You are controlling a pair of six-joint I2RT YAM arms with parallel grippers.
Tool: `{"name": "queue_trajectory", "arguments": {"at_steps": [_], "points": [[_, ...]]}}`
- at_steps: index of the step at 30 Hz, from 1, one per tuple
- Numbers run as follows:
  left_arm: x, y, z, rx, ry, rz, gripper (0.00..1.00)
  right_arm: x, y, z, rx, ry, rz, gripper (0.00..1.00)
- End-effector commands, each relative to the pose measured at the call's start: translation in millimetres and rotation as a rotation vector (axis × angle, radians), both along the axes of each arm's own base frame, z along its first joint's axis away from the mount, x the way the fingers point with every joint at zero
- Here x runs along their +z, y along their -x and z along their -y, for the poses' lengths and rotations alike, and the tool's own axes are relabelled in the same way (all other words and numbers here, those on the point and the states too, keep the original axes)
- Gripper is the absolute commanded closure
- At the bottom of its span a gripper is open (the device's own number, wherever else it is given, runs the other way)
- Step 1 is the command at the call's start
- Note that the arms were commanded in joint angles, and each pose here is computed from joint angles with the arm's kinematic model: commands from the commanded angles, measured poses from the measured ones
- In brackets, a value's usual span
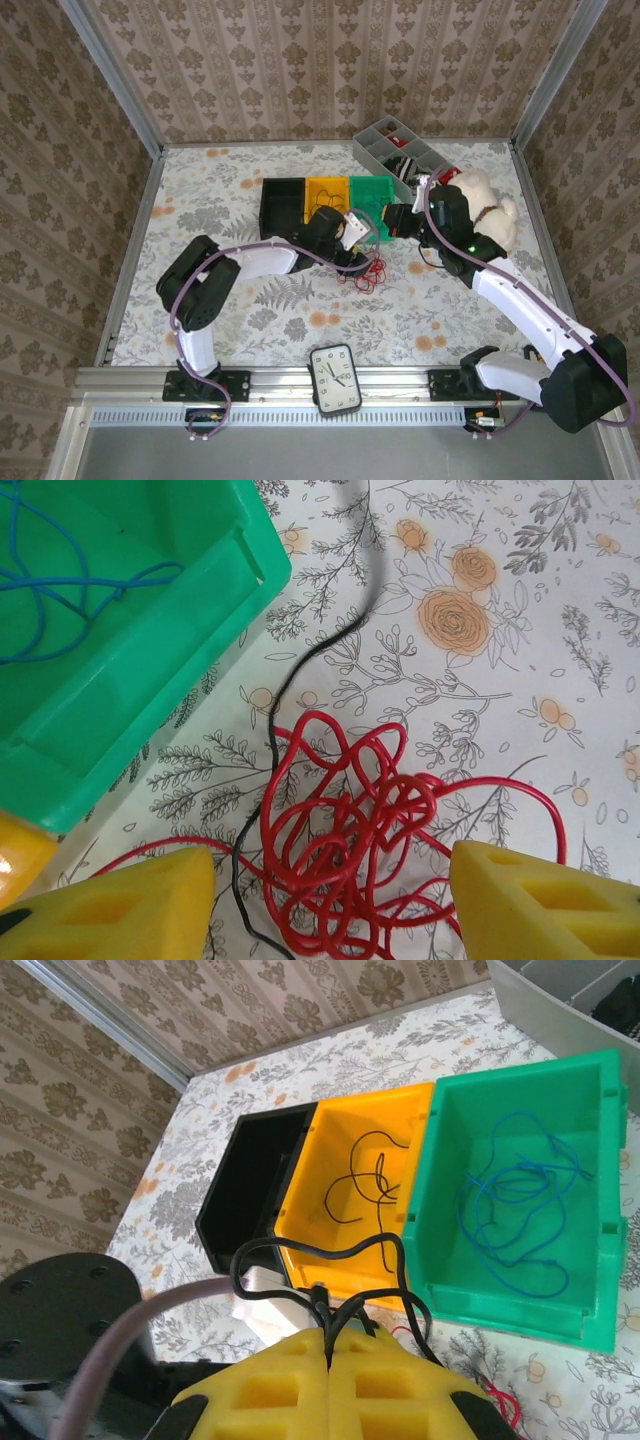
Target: Untangle the cables
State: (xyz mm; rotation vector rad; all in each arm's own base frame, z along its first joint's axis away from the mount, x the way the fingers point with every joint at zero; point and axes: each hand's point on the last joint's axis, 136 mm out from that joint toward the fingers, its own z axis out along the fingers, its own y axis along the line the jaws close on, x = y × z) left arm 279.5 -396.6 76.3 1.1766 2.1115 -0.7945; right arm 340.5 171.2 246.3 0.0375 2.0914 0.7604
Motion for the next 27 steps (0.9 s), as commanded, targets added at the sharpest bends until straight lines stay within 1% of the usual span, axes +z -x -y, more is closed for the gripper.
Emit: {"name": "queue_trajectory", "arguments": {"at_steps": [1, 6, 13, 21, 27], "points": [[1, -3, 7, -0.024, -0.018, 0.032, 0.37, 33, -4, -1, -0.011, -0.061, 0.067, 0.96], [-11, -6, 5, -0.002, -0.048, 0.031, 0.38, 54, -1, 3, -0.025, -0.072, 0.119, 0.97], [-23, -5, -2, 0.007, -0.086, 0.026, 0.38, 87, 2, 18, -0.064, -0.011, 0.201, 0.97], [-40, 1, -10, 0.006, -0.137, 0.008, 0.39, 141, 12, 38, -0.101, 0.044, 0.329, 0.98], [-48, 4, -17, 0.014, -0.165, 0.005, 0.39, 187, 21, 53, -0.128, 0.058, 0.439, 0.99]]}}
